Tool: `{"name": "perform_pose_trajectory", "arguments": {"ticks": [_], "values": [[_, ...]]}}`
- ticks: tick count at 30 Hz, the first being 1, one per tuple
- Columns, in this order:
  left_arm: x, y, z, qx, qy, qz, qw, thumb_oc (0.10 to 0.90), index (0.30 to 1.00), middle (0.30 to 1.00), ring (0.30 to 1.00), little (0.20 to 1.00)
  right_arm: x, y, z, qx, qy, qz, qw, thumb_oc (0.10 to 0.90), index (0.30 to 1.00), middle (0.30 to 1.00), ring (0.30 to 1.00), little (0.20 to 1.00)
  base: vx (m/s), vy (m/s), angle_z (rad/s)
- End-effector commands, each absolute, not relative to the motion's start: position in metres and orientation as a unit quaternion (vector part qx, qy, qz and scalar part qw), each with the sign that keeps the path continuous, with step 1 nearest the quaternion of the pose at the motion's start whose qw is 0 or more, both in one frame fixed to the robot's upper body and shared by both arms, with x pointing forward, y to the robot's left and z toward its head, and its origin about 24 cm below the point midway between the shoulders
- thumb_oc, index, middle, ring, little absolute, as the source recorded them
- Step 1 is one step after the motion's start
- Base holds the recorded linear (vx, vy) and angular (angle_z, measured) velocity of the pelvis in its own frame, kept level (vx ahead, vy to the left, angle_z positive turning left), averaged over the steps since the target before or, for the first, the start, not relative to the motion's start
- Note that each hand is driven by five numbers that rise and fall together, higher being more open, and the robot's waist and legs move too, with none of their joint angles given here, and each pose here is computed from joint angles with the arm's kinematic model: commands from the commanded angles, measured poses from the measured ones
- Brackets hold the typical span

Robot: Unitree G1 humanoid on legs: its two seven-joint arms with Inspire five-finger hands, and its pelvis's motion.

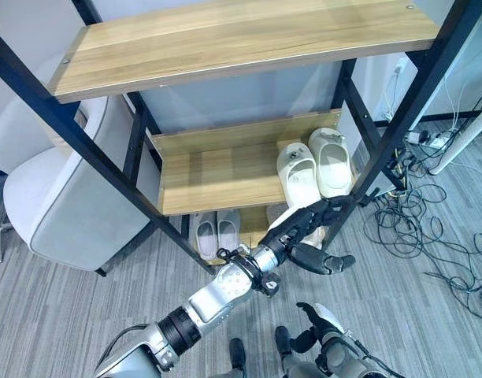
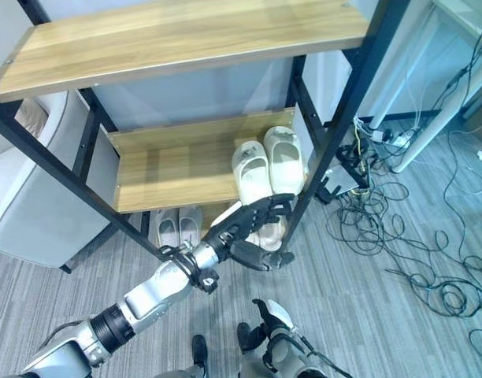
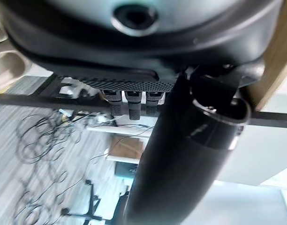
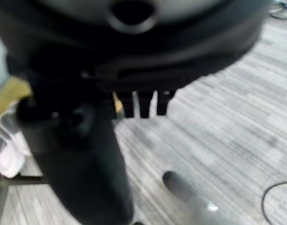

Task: Arrange the slippers neatly on the shoe rack.

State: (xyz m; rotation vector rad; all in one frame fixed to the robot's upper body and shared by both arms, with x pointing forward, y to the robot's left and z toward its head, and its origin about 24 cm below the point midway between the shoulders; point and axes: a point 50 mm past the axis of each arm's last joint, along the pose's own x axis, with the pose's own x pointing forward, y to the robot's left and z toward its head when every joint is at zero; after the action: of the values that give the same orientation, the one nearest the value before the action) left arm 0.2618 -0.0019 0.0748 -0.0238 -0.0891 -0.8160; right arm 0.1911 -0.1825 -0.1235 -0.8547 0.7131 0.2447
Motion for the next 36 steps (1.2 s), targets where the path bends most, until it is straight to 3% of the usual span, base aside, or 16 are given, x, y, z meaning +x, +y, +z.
{"name": "perform_pose_trajectory", "arguments": {"ticks": [1,14,36], "values": [[0.268,-0.022,0.105,-0.047,-0.116,-0.394,0.911,0.8,0.9,0.9,0.9,0.9,0.205,-0.185,-0.116,-0.433,0.307,0.118,0.839,0.8,0.9,0.9,0.9,0.9,-0.03,0.044,-0.4],[0.278,-0.015,0.09,-0.007,-0.102,-0.354,0.93,0.8,0.9,0.9,0.9,0.9,0.197,-0.199,-0.12,-0.441,0.329,0.099,0.829,0.8,0.9,0.9,0.9,0.9,0.01,0.022,-0.19],[0.315,0.002,0.109,0.053,-0.145,-0.259,0.953,0.8,0.9,0.9,0.9,0.9,0.189,-0.209,-0.124,-0.431,0.353,0.075,0.827,0.8,0.9,0.9,0.9,0.9,0.0,-0.001,0.0]]}}
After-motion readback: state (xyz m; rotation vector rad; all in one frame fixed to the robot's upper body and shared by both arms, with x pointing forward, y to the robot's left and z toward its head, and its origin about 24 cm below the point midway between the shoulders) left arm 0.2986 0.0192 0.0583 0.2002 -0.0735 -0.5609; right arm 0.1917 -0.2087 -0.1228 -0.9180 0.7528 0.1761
